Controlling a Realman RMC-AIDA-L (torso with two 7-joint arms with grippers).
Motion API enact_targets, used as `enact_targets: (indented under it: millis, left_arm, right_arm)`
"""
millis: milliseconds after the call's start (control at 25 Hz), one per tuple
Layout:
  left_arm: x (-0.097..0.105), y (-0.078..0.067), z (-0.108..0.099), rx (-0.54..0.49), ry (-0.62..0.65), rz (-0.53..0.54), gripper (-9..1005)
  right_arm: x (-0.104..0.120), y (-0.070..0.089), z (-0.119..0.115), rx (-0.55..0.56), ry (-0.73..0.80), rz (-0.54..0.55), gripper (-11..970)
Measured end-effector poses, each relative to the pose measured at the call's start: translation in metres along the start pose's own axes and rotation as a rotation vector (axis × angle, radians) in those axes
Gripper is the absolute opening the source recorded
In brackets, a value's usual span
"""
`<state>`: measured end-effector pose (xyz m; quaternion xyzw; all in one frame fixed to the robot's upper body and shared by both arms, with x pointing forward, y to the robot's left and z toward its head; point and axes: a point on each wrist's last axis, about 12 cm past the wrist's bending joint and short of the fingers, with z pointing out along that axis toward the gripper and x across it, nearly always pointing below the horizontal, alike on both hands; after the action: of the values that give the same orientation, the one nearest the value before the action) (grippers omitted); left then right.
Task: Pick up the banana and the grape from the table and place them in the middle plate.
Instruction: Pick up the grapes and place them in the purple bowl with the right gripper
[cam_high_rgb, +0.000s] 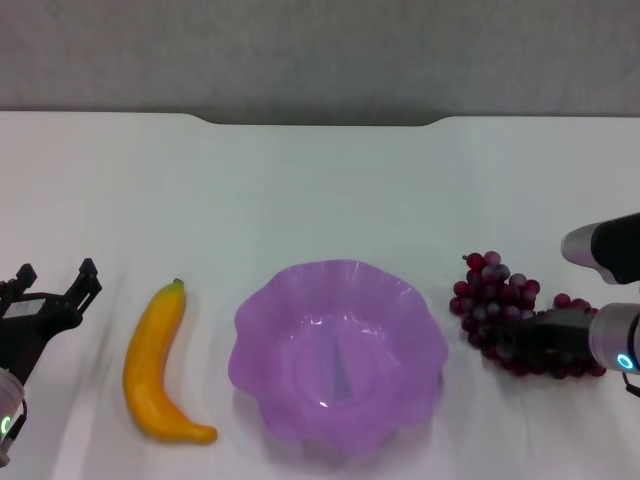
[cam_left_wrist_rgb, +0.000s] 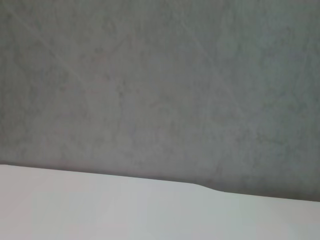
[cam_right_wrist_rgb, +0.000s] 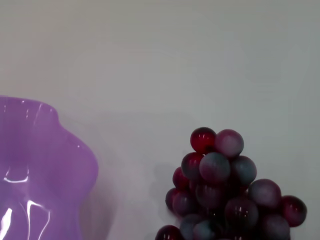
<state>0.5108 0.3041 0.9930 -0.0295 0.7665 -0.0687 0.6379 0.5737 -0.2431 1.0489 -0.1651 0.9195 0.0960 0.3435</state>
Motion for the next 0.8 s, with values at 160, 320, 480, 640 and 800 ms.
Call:
enact_targets:
  millis: [160, 320, 480, 640, 800]
  left_arm:
    - [0.0, 0.001, 0.0, -0.004, 0.002, -0.001, 845]
    - [0.001, 0.001, -0.001, -0.005, 0.004, 0.0, 845]
    - [0.001, 0.002, -0.001, -0.008, 0.005, 0.0, 845]
    - [0.001, 0.002, -0.001, -0.008, 0.005, 0.0, 845]
    - [0.001, 0.002, -0.001, -0.007, 0.006, 0.001, 845]
  right_arm:
    - [0.001, 0.002, -0.002, 0.01, -0.04, -0.011, 377]
    - [0.001, 0.004, -0.009, 0.021, -0.096, -0.029, 374]
    - [0.003, 0.006, -0.016, 0.038, -0.159, -0.051, 371]
    - [0.002, 0.01, -0.022, 0.046, -0.209, -0.071, 370]
    - [-0.001, 0.017, -0.027, 0.045, -0.251, -0.097, 371]
